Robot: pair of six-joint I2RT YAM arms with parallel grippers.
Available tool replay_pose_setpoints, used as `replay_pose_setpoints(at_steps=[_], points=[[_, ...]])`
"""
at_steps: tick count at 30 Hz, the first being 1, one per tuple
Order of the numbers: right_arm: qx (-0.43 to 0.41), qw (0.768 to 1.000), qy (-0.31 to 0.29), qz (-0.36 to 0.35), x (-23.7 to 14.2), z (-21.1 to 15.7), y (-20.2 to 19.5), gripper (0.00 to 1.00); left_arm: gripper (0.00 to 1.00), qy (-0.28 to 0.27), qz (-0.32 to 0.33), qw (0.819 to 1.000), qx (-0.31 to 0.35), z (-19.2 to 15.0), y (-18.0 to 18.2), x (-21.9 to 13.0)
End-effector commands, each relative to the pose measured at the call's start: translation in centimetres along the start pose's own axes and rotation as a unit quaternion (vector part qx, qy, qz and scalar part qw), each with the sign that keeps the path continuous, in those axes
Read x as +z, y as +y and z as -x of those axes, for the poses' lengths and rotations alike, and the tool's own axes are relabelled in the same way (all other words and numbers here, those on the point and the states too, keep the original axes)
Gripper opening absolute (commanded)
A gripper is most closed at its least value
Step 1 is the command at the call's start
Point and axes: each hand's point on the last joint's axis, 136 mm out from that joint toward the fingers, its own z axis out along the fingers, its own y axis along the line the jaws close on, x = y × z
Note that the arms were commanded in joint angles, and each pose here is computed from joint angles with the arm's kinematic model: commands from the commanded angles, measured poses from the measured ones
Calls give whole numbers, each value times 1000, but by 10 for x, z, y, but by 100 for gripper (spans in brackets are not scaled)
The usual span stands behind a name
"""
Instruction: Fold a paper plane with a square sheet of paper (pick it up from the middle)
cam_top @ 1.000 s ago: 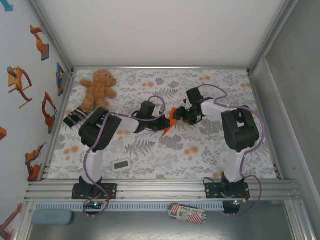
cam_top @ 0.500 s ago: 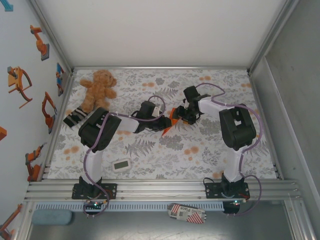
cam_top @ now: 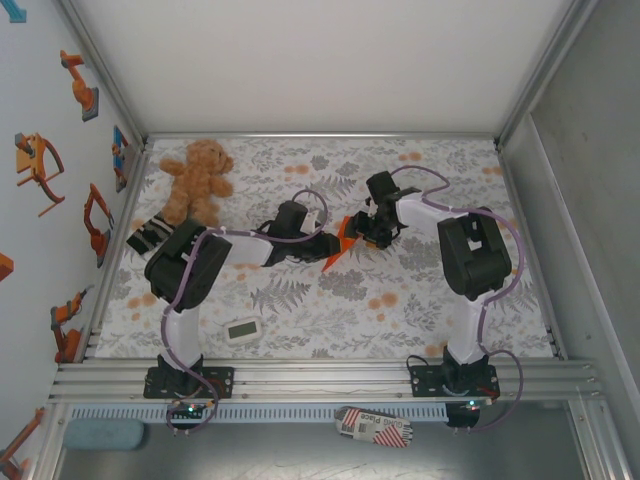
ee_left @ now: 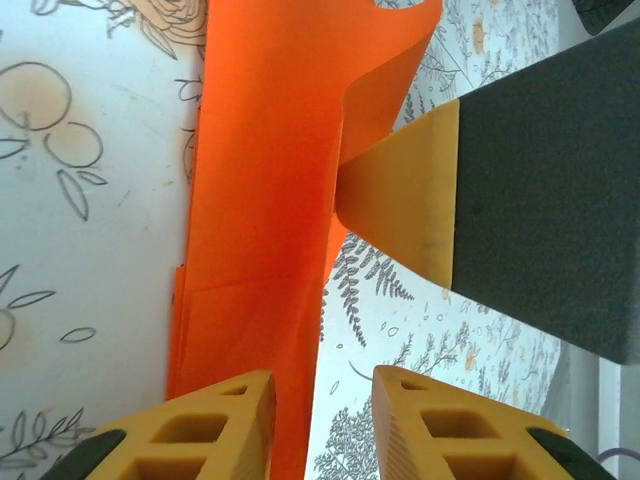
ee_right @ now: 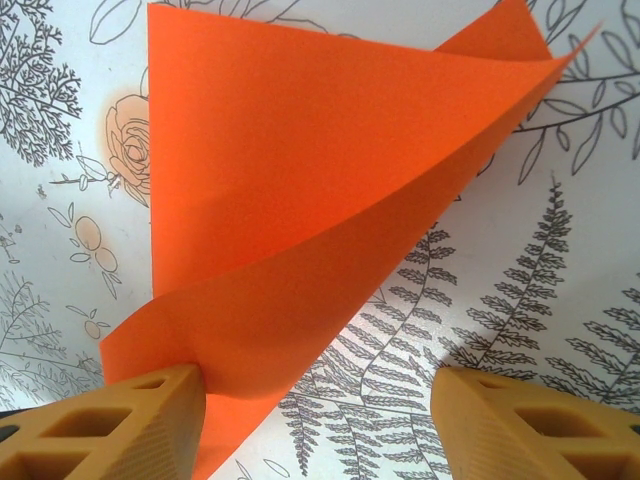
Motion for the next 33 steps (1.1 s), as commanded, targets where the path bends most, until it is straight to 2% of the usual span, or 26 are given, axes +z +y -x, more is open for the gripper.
replay_pose_setpoints(at_steps=[1,6,13,21,33], points=[[6,996,25,-83,45,-16,-49,63,32,-5,18,999,36,-1,-4,-13],[4,996,27,-82,45,-16,-48,63,36,-7,51,995,85,-5,-4,-23],[5,996,28,-82,46,-17,-49,63,40,11,113,986,123,-14,5,-18],[5,996,30,-81,47,-17,-49,63,41,20,123,984,128,-14,7,-10],[5,996,32,-80,48,-18,-48,62,35,30,128,982,137,-11,9,0]])
